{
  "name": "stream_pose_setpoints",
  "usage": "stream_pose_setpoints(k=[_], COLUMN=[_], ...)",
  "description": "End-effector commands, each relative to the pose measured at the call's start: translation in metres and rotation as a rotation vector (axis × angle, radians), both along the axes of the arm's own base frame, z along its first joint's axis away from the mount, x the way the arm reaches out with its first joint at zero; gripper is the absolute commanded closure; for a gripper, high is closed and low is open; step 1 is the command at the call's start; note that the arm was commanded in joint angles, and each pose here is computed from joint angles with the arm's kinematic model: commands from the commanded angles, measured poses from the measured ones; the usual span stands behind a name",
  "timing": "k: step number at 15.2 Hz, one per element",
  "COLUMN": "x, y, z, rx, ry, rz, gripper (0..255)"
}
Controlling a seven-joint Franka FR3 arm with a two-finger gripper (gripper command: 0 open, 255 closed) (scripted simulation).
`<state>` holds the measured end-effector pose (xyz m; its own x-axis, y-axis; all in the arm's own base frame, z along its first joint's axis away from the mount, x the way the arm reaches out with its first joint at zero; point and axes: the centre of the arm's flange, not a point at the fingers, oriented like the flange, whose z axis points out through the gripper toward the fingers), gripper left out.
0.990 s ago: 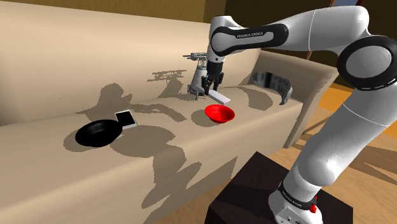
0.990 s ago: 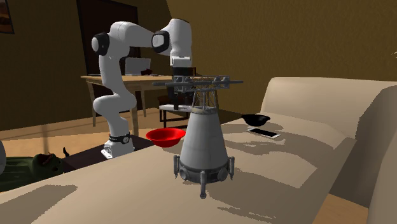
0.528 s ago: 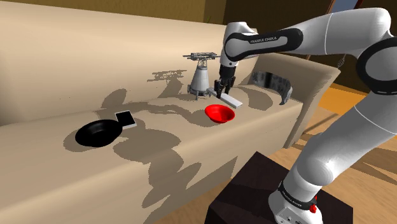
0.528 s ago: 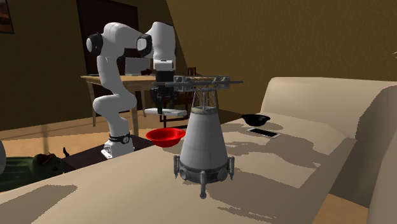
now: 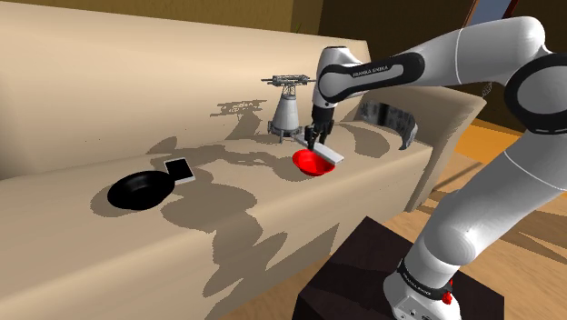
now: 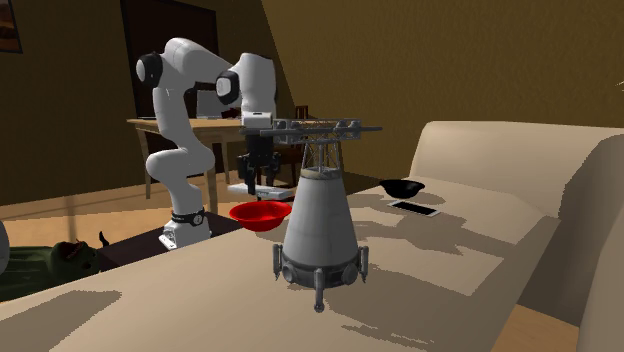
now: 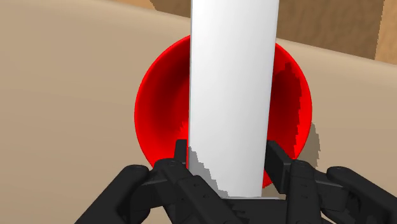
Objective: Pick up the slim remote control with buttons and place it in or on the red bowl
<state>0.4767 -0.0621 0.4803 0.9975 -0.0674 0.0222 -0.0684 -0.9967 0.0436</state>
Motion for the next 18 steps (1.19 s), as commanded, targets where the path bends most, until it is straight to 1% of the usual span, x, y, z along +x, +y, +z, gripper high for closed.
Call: stream_pose_setpoints(k=[1, 3, 11, 12, 17, 18], x=[0.000, 0.000, 0.000, 0.000, 0.000, 0.000], y=[0.000, 0.000, 0.000, 0.000, 0.000, 0.001], z=[-0.010, -0.023, -0.023, -0.023, -0.023, -0.010], rx=[0.000, 0.000, 0.000, 0.000, 0.000, 0.000], ry=[-0.001, -0.001, -0.001, -0.001, -0.001, -0.001], rz=[0.000, 0.000, 0.000, 0.000, 0.000, 0.000], gripper=[255, 255, 255, 0, 0, 0])
